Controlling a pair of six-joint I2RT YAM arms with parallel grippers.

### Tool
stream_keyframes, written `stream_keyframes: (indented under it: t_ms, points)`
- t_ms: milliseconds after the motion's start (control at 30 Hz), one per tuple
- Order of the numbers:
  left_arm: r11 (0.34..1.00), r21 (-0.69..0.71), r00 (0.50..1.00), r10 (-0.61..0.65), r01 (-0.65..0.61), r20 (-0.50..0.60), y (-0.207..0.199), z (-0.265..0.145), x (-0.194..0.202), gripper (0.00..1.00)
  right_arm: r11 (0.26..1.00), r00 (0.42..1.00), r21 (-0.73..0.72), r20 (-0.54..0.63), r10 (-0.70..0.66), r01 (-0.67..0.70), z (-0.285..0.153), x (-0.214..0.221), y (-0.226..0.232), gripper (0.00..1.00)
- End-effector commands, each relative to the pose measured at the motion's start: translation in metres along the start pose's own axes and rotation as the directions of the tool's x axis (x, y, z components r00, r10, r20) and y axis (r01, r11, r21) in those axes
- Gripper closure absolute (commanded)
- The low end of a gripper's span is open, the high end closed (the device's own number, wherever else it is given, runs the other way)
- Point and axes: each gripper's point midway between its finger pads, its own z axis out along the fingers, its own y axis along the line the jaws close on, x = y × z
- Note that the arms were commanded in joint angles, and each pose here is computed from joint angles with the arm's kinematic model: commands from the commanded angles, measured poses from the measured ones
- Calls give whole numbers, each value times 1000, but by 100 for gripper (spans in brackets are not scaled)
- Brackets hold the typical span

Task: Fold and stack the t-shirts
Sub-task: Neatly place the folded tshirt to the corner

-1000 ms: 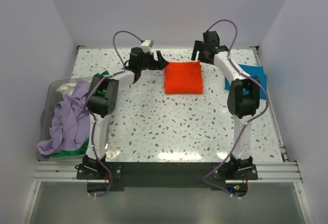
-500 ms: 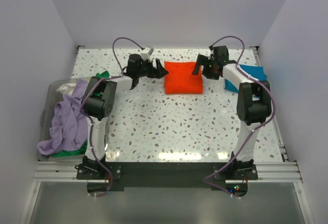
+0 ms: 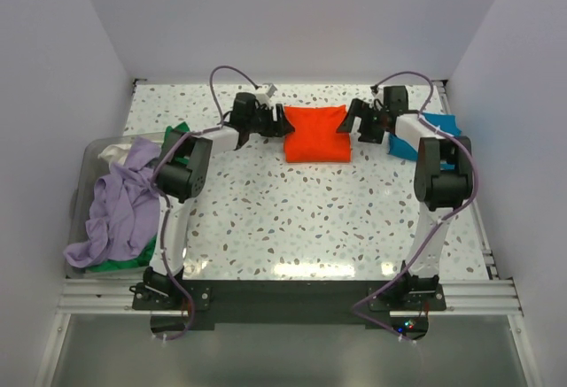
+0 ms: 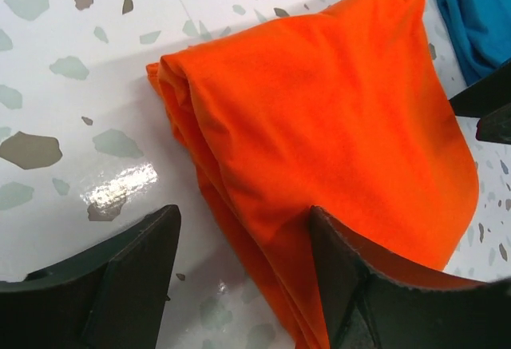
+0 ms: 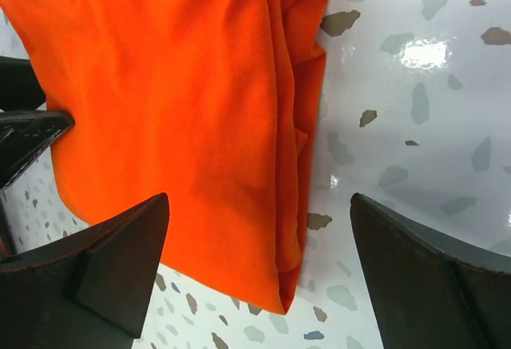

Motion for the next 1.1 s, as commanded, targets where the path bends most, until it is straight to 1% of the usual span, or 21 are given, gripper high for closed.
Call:
stream_keyframes:
  t_ms: [0,33,67,133,167,333,367,433,500,700,900,933,1033,1067]
  points:
    - [999,-41,1000,12,-12,-21,6,6,-3,32,996,1000,-83,-3,-12,11,10,-8,12,1]
    - [999,-52,1000,9,-10,-23,8,6,-3,35,996,1000,-90,-4,-11,10,12,-9,12,1]
    - [998,-59,999,2,-4,-34,10,6,0,40,996,1000,-88,-9,-8,8,14,-8,11,1]
    - [998,-66,999,-1,-2,-38,11,7,1,47,995,1000,-96,-27,2,-5,20,-5,9,1]
    - [998,-66,999,0,-3,-39,12,7,1,53,995,999,-99,-32,3,-7,22,-5,9,1]
    - [998,-62,998,0,-4,-63,13,11,5,69,991,997,-133,-74,13,-23,32,3,10,2]
    - [998,-68,997,-3,-2,-79,16,12,10,73,989,996,-146,-90,18,-31,35,7,10,3]
    - [997,-72,996,-5,-2,-91,17,14,12,78,985,993,-167,-112,23,-42,39,12,11,5]
    - [997,-73,995,-8,1,-97,18,14,14,80,979,992,-201,-126,20,-45,40,15,17,7]
    - [998,-64,994,-6,-1,-107,16,18,17,82,972,984,-232,-179,6,-48,51,29,25,16]
    - [998,-56,993,3,-10,-120,12,22,21,83,969,980,-243,-197,-11,-38,60,34,32,28]
    - [999,-53,992,4,-10,-123,10,23,23,84,969,980,-243,-199,-12,-37,61,35,33,33]
    - [999,-50,993,7,-13,-120,9,24,21,84,972,980,-232,-197,-15,-32,64,36,35,41]
    - [999,-48,992,6,-12,-122,9,23,22,84,972,981,-231,-194,-13,-32,64,36,35,49]
